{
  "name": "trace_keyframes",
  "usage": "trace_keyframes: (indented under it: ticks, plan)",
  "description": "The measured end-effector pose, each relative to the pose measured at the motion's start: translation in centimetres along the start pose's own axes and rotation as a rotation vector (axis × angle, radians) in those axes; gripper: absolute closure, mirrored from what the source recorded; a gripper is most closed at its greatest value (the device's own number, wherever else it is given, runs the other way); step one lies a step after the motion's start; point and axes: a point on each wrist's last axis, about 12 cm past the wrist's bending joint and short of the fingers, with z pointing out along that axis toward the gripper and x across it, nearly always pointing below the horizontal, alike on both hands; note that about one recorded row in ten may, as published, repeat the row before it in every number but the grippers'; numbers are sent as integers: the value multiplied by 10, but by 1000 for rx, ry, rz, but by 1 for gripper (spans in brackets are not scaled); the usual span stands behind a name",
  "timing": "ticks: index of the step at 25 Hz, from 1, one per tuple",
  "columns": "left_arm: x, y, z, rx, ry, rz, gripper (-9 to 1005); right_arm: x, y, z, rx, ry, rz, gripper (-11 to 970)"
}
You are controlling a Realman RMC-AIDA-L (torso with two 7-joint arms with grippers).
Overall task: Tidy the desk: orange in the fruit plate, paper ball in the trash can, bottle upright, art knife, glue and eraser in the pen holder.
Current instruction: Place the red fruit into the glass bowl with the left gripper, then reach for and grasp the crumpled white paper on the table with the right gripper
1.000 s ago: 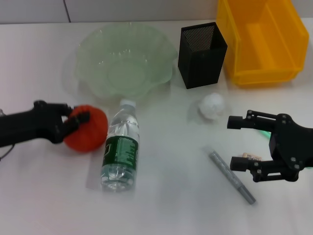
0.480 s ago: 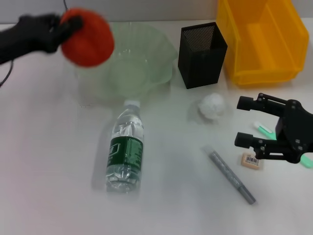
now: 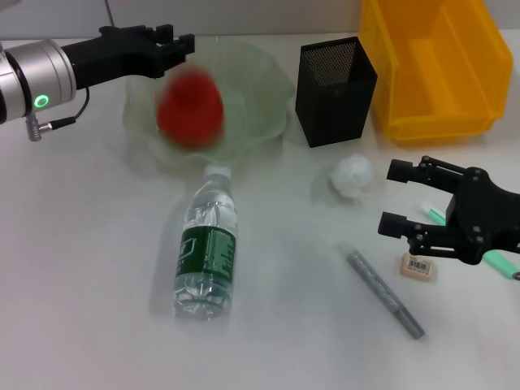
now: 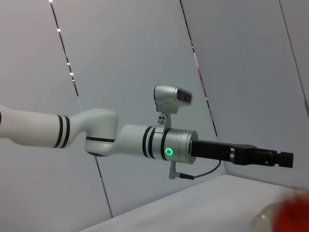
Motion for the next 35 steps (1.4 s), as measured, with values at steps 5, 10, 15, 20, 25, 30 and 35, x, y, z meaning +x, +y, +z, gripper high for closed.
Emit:
trace_keyframes:
  ticks: [5, 10, 15, 20, 25, 30, 35]
  plan:
    - [-2, -2, -3, 19, -42, -36, 520, 0, -1, 3, -2, -6, -3, 109]
    - [3, -9, -24, 134, -95, -76, 393, -3, -5, 5, 4, -1, -4, 109]
    - [16, -16, -68, 322, -90, -78, 285, -16, -16, -11, 54, 42, 28, 109]
    - [55, -20, -113, 373, -7, -28, 193, -53, -30, -26, 121, 135, 47, 109]
    - [72, -19, -128, 339, 24, -43, 167, -87, -37, -28, 180, 235, 75, 109]
    - [81, -16, -139, 304, 34, -67, 167, -123, -37, -15, 228, 412, 110, 109]
    - [84, -16, -141, 288, 36, -76, 168, -136, -38, 18, 260, 649, 147, 109]
